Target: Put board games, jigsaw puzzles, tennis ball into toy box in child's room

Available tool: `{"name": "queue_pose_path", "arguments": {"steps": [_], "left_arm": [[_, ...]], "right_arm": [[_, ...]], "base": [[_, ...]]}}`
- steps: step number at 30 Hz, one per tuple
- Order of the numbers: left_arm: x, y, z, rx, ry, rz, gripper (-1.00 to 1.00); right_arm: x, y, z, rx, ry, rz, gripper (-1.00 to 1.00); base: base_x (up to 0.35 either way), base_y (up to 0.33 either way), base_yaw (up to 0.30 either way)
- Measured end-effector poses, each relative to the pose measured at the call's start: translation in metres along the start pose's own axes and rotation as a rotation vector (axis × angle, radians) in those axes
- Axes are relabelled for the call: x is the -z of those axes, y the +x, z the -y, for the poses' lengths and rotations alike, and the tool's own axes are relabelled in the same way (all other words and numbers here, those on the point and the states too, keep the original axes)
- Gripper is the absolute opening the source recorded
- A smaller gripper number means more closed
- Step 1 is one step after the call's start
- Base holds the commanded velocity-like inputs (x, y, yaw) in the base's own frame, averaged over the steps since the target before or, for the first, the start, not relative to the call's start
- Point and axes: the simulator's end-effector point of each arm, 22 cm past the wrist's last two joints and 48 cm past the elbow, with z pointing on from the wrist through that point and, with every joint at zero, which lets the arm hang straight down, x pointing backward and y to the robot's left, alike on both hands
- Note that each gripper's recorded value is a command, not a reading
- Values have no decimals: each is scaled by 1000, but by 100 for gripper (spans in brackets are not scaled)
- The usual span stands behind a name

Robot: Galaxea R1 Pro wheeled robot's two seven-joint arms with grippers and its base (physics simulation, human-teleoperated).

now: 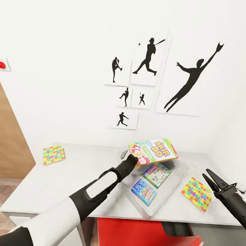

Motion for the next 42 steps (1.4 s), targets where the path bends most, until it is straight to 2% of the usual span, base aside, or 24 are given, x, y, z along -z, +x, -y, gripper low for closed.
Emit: {"name": "queue_pose_path", "arguments": {"steps": [4,9,17,23,29,42], "left_arm": [[1,1,-6,20,-41,12,-100],[4,11,-1,29,-71,5,-100],[12,14,-5,64,-170,45,-100],[17,20,-12,63,-228,37,-100],[22,28,-25,104,-300,14,-100],[24,32,-26,115,-322,3,-100]], "right_arm": [[0,0,0,-1,0,1,100],[0,0,1,-3,1,2,100],[0,0,1,-6,-1,4,100],[0,0,1,-7,-2,5,100],[0,0,0,-7,-4,5,100],[0,0,-1,-10,-8,4,100]], "base": [[0,0,0],[0,0,0],[0,0,0],[0,0,0],[0,0,0],[0,0,0]]}}
